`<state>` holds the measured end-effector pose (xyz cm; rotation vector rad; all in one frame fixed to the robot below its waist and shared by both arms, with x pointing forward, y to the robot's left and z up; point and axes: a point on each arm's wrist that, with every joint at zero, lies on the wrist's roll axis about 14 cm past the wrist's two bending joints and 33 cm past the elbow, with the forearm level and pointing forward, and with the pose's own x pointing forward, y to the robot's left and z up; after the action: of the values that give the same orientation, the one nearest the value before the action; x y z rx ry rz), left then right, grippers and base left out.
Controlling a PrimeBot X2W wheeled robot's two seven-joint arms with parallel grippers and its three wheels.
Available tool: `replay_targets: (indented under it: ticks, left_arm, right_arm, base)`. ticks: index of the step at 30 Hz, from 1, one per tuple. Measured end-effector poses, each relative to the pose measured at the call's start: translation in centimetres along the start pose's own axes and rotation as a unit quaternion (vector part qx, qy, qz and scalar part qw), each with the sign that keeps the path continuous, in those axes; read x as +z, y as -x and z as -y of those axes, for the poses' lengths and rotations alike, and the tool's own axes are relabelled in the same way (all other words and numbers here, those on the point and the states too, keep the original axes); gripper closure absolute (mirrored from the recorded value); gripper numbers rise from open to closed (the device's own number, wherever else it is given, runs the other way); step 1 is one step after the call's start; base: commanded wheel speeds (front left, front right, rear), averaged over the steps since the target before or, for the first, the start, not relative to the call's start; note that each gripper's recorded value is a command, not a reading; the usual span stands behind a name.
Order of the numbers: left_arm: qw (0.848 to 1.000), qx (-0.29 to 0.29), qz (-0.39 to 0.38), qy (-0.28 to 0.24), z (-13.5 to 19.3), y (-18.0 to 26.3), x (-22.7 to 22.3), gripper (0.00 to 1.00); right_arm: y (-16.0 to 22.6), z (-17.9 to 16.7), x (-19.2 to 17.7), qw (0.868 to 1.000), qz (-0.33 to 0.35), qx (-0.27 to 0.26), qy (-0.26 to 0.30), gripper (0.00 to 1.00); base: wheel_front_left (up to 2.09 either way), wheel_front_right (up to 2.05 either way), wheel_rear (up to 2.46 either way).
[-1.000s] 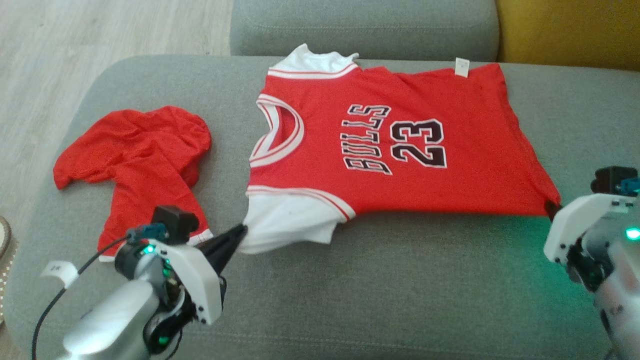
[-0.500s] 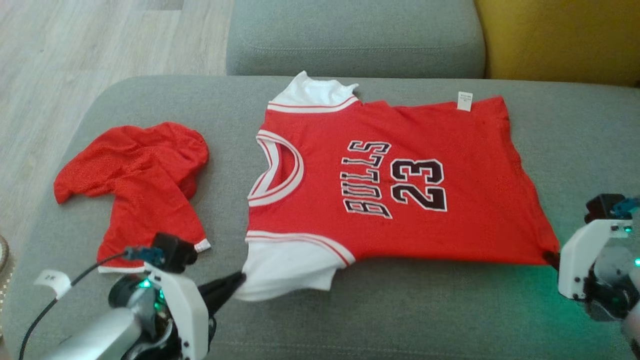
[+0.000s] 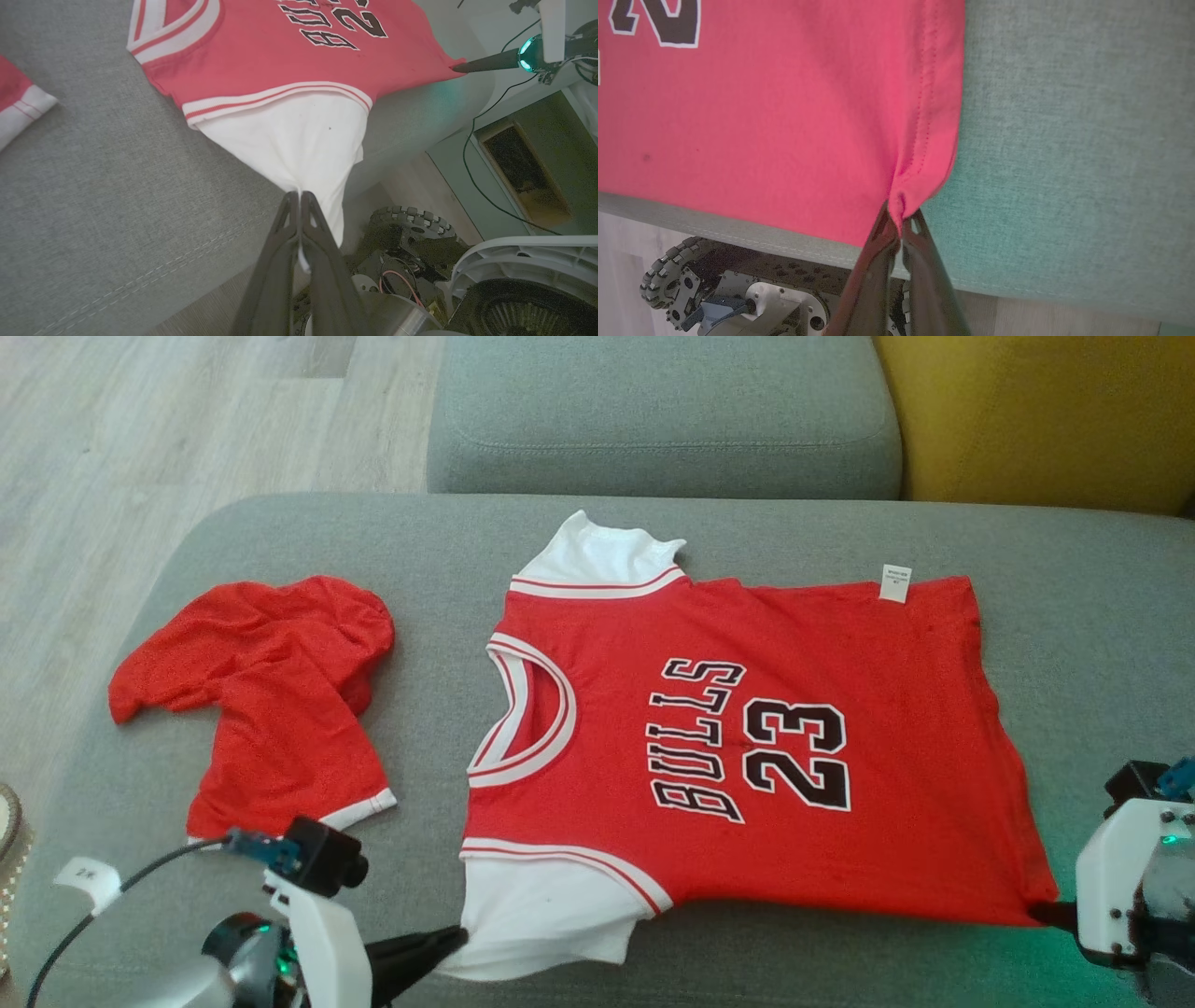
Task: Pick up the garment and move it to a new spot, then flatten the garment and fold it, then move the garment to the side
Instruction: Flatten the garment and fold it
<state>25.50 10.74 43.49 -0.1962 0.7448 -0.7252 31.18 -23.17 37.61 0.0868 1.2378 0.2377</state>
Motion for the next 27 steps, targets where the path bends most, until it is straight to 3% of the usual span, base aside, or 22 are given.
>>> replay_targets:
  ticks: [8, 18, 27]
  left_arm:
    - [1.000, -0.006, 0.029, 0.001, 0.0, 0.3, 1.6, 1.00]
    - [0.991, -0.011, 0.129, -0.023, -0.8, 0.0, 10.0, 1.00]
    - [0.993, -0.001, 0.116, -0.007, -3.2, -2.7, 12.6, 1.00]
  right_arm:
    - [1.1, -0.5, 1.3, 1.000, 0.018, 0.017, -0.014, 1.00]
    - [1.7, -1.9, 5.9, 0.998, 0.056, 0.011, 0.000, 1.00]
    - [0.8, -2.5, 9.8, 0.997, 0.079, -0.011, 0.015, 1.00]
  base:
    - [0.00, 0.00, 0.00]
    - [0.00, 0.00, 0.00]
    - [0.00, 0.00, 0.00]
